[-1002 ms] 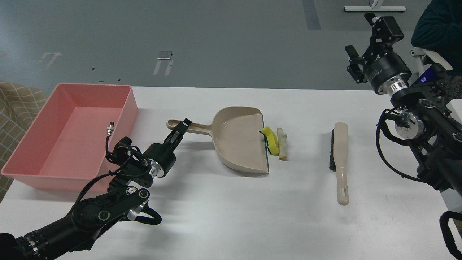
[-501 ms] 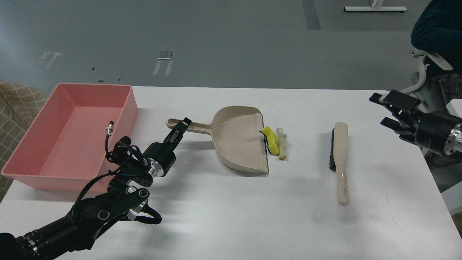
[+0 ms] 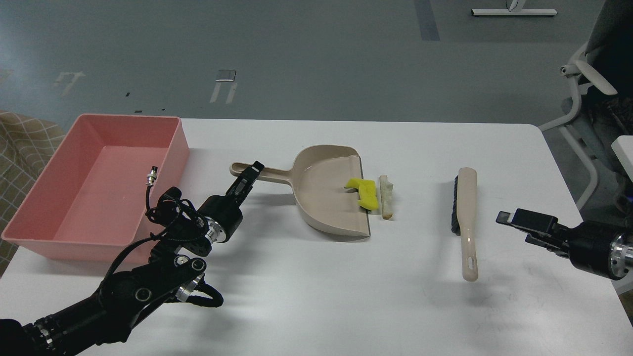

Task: Sweep and dump garbage into bin
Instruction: 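Move the right gripper down and grasp the wooden brush handle, then sweep the yellow sponge and scrap into the dustpan with the brush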

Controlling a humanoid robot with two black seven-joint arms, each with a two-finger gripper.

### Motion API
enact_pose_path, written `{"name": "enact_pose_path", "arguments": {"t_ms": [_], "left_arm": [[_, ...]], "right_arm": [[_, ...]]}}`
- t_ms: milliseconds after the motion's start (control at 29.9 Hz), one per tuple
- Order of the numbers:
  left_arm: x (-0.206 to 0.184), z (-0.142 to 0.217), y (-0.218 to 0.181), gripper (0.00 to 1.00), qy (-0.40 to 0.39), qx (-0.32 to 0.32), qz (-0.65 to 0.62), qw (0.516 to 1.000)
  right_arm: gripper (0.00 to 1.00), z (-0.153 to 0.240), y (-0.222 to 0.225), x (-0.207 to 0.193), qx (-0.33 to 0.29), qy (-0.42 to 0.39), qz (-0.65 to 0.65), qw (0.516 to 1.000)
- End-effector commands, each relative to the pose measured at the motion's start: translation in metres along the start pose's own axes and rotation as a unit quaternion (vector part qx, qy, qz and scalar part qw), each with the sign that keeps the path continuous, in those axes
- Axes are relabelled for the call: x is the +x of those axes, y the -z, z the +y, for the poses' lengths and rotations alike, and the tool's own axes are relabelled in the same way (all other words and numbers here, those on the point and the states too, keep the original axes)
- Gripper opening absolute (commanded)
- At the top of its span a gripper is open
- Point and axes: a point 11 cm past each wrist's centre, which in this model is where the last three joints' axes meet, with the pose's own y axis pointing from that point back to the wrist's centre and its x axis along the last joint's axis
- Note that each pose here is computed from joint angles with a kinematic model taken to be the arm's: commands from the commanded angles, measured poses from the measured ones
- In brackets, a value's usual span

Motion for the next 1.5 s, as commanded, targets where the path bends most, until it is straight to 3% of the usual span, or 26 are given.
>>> {"name": "enact_pose_path", "arguments": {"t_ms": [0, 434, 534, 601, 701, 1102, 1202, 1269, 1469], "left_arm": [[0.000, 0.000, -0.001, 0.00, 0.000, -0.001, 0.000, 1.000], [0.001, 0.000, -0.002, 0.00, 0.000, -0.003, -0.001, 1.000], [0.002, 0.000, -0.002, 0.00, -0.001, -0.003, -0.001, 1.000], [0.002, 0.000, -0.002, 0.00, -0.001, -0.003, -0.001, 1.000], [0.002, 0.000, -0.002, 0.00, -0.001, -0.003, -0.001, 1.000], [0.002, 0.000, -0.002, 0.00, -0.001, -0.004, -0.001, 1.000], [0.002, 0.000, -0.002, 0.00, -0.002, -0.004, -0.002, 1.000], [0.002, 0.000, -0.002, 0.00, -0.002, -0.004, -0.002, 1.000], [0.002, 0.000, -0.003, 0.00, -0.002, -0.005, -0.001, 1.000]], "right_arm": [[1.00, -0.016, 0.008, -0.011, 0.005, 0.019, 0.016, 1.000], [0.96, -0.042, 0.021, -0.032, 0.003, 0.048, 0.018, 0.999], [0.91, -0.044, 0.021, -0.035, 0.000, 0.050, 0.019, 0.999], [0.78, -0.044, 0.020, -0.035, -0.003, 0.051, 0.020, 0.999], [0.68, -0.044, 0.020, -0.035, -0.004, 0.051, 0.021, 0.998], [0.63, -0.042, 0.020, -0.036, -0.012, 0.053, 0.022, 0.998], [0.59, -0.041, 0.019, -0.036, -0.015, 0.052, 0.022, 0.998], [0.50, -0.041, 0.019, -0.036, -0.016, 0.052, 0.022, 0.998], [0.41, -0.042, 0.019, -0.037, -0.019, 0.053, 0.022, 0.998]]}}
